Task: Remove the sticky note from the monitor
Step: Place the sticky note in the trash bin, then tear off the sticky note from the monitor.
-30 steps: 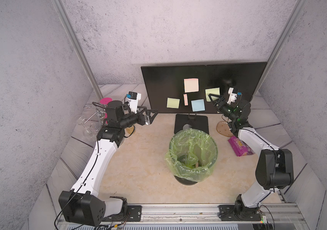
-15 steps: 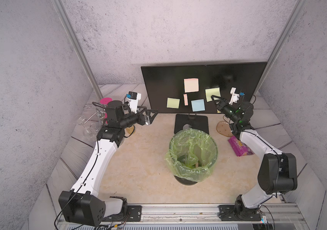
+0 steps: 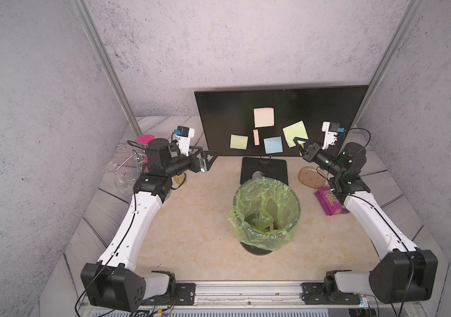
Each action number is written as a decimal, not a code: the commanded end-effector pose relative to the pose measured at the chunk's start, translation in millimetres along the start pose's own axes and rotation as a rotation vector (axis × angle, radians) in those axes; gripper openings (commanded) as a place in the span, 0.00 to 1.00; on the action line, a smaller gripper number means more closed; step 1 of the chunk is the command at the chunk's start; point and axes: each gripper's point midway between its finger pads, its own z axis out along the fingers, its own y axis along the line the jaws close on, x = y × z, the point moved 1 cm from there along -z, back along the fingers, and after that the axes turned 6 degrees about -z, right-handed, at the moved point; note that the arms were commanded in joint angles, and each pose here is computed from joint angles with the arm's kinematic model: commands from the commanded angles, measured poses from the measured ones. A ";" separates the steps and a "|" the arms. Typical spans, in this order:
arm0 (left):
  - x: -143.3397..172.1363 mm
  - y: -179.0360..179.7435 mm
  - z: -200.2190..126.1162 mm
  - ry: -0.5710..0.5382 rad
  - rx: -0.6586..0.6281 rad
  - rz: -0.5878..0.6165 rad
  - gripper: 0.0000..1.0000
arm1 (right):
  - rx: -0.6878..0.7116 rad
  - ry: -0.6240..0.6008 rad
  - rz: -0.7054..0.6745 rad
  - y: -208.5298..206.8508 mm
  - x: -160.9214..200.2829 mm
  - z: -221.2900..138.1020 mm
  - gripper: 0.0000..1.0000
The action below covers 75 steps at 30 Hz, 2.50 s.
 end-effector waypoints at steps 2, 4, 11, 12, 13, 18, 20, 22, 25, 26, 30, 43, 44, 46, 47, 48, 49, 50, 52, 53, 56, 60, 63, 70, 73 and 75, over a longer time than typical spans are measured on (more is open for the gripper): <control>-13.7 -12.2 0.3 -0.026 0.043 0.011 1.00 | -0.134 0.313 -0.224 66.0 55.8 -15.6 0.00; -14.0 -12.4 1.1 -0.027 0.046 0.007 1.00 | -0.198 0.403 -0.276 89.7 74.5 -24.9 0.00; -14.4 -11.6 0.8 -0.026 0.039 0.013 1.00 | -0.225 0.600 -0.342 108.9 118.7 -65.7 0.04; -14.2 -11.2 1.8 -0.026 0.041 0.010 1.00 | -0.225 0.622 -0.350 108.9 122.6 -69.1 0.09; -14.1 -11.1 2.7 -0.023 0.045 0.006 1.00 | -0.220 0.638 -0.357 108.1 125.1 -71.4 0.18; -12.3 -10.7 2.7 -0.019 0.044 0.004 1.00 | -0.114 0.549 -0.380 99.2 105.4 -65.1 0.62; -12.5 -10.9 2.1 -0.019 0.043 0.006 1.00 | -0.048 0.481 -0.386 94.4 90.1 -61.7 0.67; -12.2 -11.9 1.1 -0.015 0.043 0.009 1.00 | 0.066 0.400 -0.382 82.1 70.1 -61.6 0.72; -12.3 -12.7 -0.4 -0.015 0.040 0.014 1.00 | 0.248 0.316 -0.289 41.7 45.4 -67.3 0.75; -12.2 -13.3 -0.7 -0.014 0.042 0.014 1.00 | 0.299 0.284 -0.228 24.4 37.4 -71.4 0.76; -12.2 -14.6 -1.9 -0.014 0.044 0.014 1.00 | 0.437 0.130 0.001 -44.7 21.8 -85.6 0.79; -7.3 -13.3 -3.6 -0.001 0.033 0.020 1.00 | 0.383 -0.039 0.240 -157.5 46.1 -48.3 0.79; -6.9 -13.2 -3.1 0.001 0.035 0.017 1.00 | 0.368 -0.056 0.255 -161.8 48.7 -45.0 0.78; -6.8 -13.2 -2.6 0.002 0.037 0.015 1.00 | 0.334 -0.077 0.287 -169.9 54.1 -38.4 0.78; -6.7 -12.8 -2.2 0.002 0.037 0.014 1.00 | 0.319 -0.080 0.303 -172.2 56.9 -34.9 0.78; -6.6 -12.5 -2.0 0.003 0.036 0.013 1.00 | 0.304 -0.086 0.316 -175.0 58.5 -32.1 0.77; -6.1 -12.0 -1.7 0.004 0.036 0.012 1.00 | 0.289 -0.092 0.326 -176.7 59.6 -29.2 0.76; -5.9 -11.7 -1.4 0.005 0.036 0.010 1.00 | 0.284 -0.091 0.331 -178.5 61.4 -27.3 0.75; -6.1 -11.5 -1.3 0.004 0.034 0.010 1.00 | 0.282 -0.084 0.337 -181.7 65.1 -24.5 0.74; -5.9 -11.1 -1.0 0.005 0.033 0.010 1.00 | 0.285 -0.082 0.336 -183.6 66.0 -24.0 0.74; -5.4 -10.6 -0.5 0.006 0.033 0.008 1.00 | 0.284 -0.076 0.338 -187.8 69.7 -20.0 0.73; -6.1 -10.2 -0.2 0.005 0.032 0.004 1.00 | 0.288 -0.072 0.356 -198.0 77.1 -14.8 0.68; -6.1 -10.6 -0.5 0.005 0.032 0.003 1.00 | 0.274 -0.071 0.362 -203.4 78.9 -11.1 0.66; -6.3 -9.3 0.9 0.006 0.031 0.003 1.00 | 0.238 -0.095 0.363 -207.3 76.8 -1.5 0.56; -6.9 -8.3 2.5 0.005 0.031 -0.001 1.00 | 0.213 -0.105 0.361 -206.2 72.8 2.6 0.51; -7.2 -8.8 3.7 0.006 0.035 -0.003 1.00 | 0.204 -0.106 0.359 -204.5 71.6 5.3 0.49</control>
